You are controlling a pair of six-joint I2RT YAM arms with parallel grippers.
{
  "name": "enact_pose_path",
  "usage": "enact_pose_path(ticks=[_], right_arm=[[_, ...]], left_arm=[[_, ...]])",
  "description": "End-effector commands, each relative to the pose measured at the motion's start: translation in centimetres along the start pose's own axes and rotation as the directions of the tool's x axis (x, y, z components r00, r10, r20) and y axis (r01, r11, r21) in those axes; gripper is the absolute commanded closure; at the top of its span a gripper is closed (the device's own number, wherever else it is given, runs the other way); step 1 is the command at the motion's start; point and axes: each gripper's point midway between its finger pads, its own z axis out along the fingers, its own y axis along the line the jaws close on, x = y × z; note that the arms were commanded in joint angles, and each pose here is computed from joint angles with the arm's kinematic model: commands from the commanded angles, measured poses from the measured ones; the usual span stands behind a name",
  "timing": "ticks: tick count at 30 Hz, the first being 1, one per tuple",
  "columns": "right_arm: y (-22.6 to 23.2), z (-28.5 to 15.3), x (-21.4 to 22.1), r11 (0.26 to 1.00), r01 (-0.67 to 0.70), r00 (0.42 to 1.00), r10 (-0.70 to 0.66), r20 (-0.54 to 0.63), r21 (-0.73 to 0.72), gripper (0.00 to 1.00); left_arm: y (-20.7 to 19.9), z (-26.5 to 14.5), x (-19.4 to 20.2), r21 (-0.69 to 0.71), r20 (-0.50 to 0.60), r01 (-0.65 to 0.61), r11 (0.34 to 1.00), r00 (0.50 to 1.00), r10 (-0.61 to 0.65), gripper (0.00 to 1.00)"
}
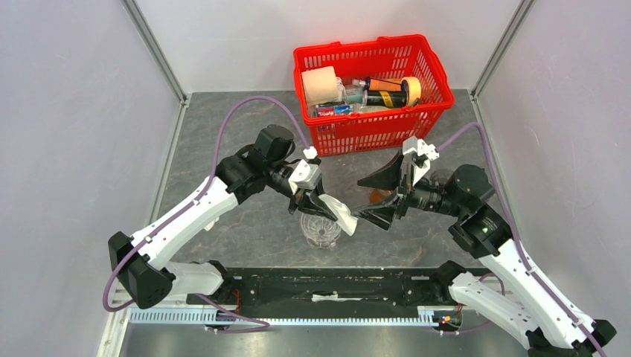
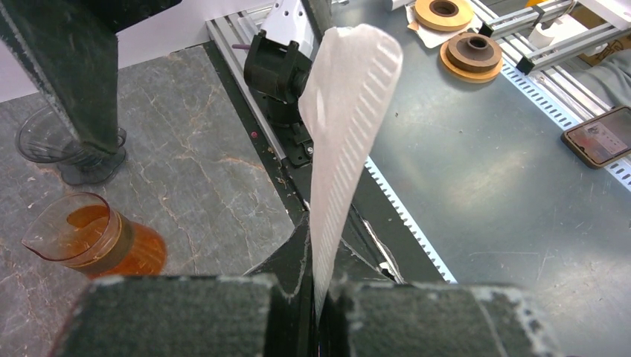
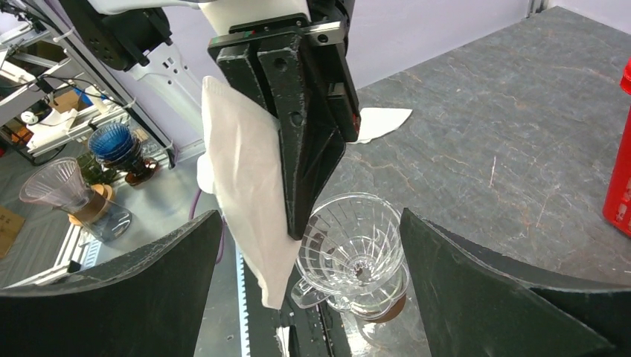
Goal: Place the coffee filter in the dripper
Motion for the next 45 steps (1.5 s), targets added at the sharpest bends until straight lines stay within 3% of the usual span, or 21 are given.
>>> enact_pose_path(ticks=[1,9,18,24,45], right_arm=[[0.8,0.0,-2.4,0.999,0.035,0.998,-0.035,0.049,-0.006,0.03],[-1.5,-0.3,-2.2,0.996,0.016,0.999,-0.019,0.036,0.091,0.03],[-0.8,0.0,-1.1,0.998,0.015,1.0,-0.015,-0.003,0.061,0.01],[-2.1,-0.6,-1.0,0.988,0.033,0.999,-0.032,-0.008,0.15,0.01],[-1.5,-0.8,-2.1,0.988,0.051,0.998,-0.056,0.03,0.145,0.01]], left_arm=[[-0.3,-0.2,-1.5,0.008,0.02,-0.04,0.999,0.999,0.04,0.98],[-0.6,-0.3,-1.5,0.011,0.023,-0.045,0.999,0.999,0.044,0.98],[-0.6,-0.3,-1.7,0.01,0.024,-0.048,0.999,0.999,0.048,0.98],[-0.9,-0.3,-1.7,0.014,0.029,-0.065,0.998,0.997,0.065,0.98],[-1.0,-0.3,-1.4,0.012,0.023,-0.059,0.998,0.998,0.059,0.98]])
